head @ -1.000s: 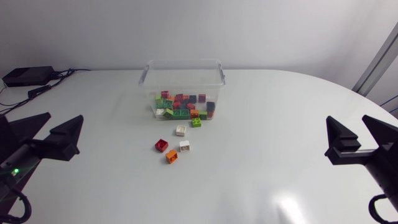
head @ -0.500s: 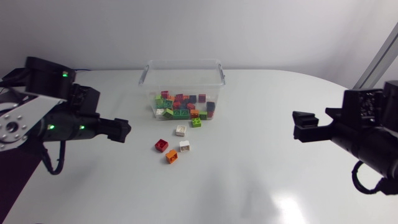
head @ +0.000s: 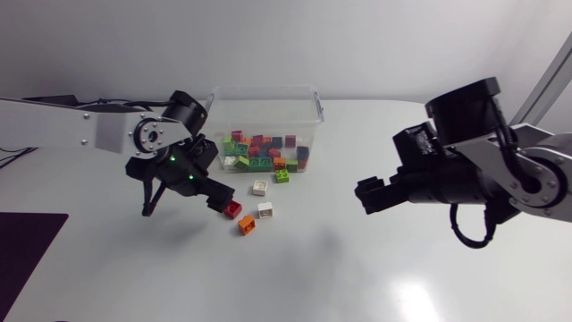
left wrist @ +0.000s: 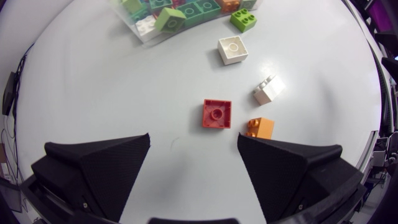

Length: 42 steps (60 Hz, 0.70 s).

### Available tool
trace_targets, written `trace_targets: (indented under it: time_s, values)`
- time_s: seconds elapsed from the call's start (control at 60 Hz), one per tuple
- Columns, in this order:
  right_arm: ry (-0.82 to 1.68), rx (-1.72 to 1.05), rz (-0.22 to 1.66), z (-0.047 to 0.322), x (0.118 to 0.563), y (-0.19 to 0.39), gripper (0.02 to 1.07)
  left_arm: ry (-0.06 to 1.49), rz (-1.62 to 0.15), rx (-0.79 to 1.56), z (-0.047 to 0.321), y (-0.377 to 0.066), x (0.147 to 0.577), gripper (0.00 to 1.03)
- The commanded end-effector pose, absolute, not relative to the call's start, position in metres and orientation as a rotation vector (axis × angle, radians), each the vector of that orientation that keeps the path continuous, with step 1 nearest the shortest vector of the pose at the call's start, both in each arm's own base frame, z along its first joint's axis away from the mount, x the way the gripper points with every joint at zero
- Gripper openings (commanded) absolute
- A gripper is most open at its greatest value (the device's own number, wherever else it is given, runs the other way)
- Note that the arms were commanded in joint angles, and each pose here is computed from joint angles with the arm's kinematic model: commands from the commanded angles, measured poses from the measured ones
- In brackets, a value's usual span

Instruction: Place the duplo bricks in the container

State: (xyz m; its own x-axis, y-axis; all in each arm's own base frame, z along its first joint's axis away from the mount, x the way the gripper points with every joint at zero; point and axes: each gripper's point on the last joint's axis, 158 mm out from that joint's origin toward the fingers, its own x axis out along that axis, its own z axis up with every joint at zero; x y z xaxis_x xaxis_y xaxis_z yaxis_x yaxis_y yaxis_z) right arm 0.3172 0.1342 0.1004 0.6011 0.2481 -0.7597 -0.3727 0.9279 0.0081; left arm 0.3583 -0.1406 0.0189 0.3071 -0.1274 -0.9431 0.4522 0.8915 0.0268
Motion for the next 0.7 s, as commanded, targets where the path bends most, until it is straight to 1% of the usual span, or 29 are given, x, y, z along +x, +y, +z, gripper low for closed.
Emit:
trace_targets:
  time_s: [0.0, 0.133, 0.25, 0.4, 0.483, 0.683]
  values:
    - [0.888, -0.175, 0.389, 0.095, 0.32, 0.148, 1.02, 1.224, -0.407, 0.339, 0.01, -0.15, 0.366, 0.97]
    - [0.925, -0.193, 0.405, 0.083, 0.321, 0.157, 1.02, 1.245, -0.421, 0.358, -0.002, -0.157, 0.371, 0.94]
    - [0.947, -0.21, 0.423, 0.072, 0.321, 0.166, 1.02, 1.258, -0.446, 0.388, -0.01, -0.162, 0.37, 0.94]
    - [0.976, -0.24, 0.443, 0.061, 0.322, 0.177, 1.02, 1.269, -0.466, 0.418, -0.017, -0.162, 0.371, 0.9]
    - [0.981, -0.252, 0.447, 0.058, 0.323, 0.181, 1.02, 1.271, -0.476, 0.428, -0.02, -0.163, 0.372, 0.86]
    - [0.984, -0.276, 0.45, 0.051, 0.325, 0.187, 1.02, 1.281, -0.509, 0.433, -0.028, -0.169, 0.37, 0.72]
